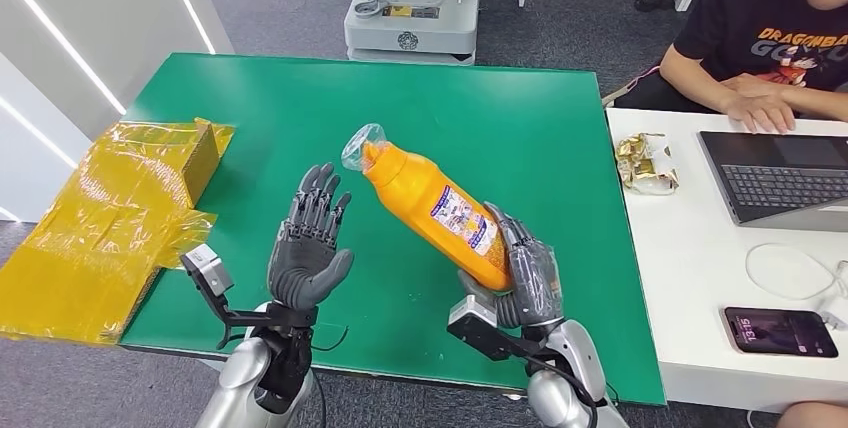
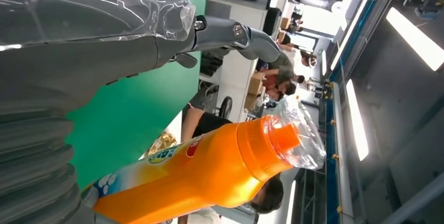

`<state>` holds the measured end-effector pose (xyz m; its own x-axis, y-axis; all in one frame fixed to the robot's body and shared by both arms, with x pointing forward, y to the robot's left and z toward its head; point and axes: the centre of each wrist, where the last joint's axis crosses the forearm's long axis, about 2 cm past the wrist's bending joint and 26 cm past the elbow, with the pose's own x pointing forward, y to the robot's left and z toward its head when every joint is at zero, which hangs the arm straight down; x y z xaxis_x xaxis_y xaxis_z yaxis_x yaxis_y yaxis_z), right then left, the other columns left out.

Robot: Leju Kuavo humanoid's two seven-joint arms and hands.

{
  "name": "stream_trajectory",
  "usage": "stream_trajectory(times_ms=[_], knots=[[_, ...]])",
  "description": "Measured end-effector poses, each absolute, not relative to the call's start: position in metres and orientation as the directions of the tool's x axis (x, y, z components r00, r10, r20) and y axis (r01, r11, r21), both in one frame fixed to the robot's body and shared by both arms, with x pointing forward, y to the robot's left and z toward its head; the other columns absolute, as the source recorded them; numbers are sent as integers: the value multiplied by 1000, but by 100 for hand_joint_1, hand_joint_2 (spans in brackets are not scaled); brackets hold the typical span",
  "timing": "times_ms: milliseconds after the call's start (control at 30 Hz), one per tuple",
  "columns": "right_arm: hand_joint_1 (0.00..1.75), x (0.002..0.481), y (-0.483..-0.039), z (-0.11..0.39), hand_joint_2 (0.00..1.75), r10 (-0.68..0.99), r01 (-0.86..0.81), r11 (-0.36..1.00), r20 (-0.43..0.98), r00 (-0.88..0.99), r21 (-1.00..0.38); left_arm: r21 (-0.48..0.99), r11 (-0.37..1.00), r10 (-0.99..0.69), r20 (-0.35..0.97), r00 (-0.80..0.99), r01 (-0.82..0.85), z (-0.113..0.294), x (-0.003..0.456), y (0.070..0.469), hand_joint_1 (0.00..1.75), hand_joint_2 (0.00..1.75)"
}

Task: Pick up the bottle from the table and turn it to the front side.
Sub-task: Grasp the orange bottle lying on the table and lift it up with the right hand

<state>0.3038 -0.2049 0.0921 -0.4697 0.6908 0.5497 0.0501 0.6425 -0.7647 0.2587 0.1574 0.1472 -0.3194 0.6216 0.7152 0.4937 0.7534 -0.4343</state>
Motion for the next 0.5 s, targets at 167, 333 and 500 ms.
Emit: stream_trajectory(times_ms=[167, 333, 500], knots=[[175, 304, -198, 93, 175, 672, 4, 642, 561, -483, -766, -422, 750, 618, 722, -311, 509, 148, 262, 155, 0, 175], [175, 301, -191, 93, 175, 666, -65, 619, 567, -485, -782, -413, 753, 609, 732, -304, 513, 145, 266, 156, 0, 175], [175, 300, -184, 95, 175, 653, -103, 602, 562, -508, -792, -404, 750, 604, 741, -293, 524, 144, 270, 154, 0, 175]])
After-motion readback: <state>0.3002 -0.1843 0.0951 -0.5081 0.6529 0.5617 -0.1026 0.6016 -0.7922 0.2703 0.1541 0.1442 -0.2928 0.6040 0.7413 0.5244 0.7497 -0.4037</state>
